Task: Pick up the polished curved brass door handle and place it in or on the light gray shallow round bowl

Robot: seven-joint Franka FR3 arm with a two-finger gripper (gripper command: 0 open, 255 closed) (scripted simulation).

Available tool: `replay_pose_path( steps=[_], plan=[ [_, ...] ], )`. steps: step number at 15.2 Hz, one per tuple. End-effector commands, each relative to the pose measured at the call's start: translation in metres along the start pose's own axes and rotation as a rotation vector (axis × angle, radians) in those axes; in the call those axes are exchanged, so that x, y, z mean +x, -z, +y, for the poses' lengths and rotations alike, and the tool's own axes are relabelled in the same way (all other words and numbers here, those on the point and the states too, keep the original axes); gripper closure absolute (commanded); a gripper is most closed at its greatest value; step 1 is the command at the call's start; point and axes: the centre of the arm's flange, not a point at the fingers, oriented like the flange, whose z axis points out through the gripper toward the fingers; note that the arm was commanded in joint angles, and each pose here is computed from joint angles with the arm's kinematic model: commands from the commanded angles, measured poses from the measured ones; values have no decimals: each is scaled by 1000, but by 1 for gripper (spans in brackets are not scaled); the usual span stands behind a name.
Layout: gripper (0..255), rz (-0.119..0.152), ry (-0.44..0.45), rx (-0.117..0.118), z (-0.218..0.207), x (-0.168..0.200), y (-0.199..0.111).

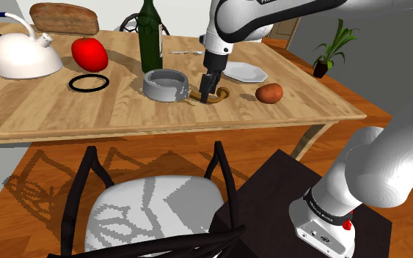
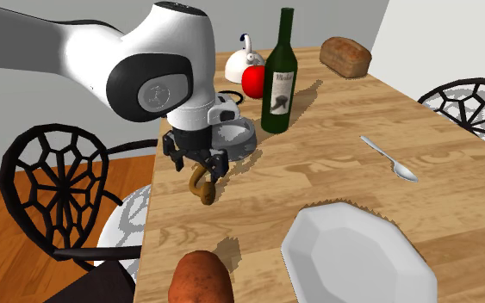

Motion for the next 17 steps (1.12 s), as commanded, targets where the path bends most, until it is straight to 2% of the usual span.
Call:
replay_pose_path(
  steps=[1,2,11,17],
  plan=[
    [0,0,0,0,0,0,0],
    [255,0,0,0,0,0,0],
    [255,0,0,0,0,0,0],
    [255,0,0,0,-3,0,31]
  ],
)
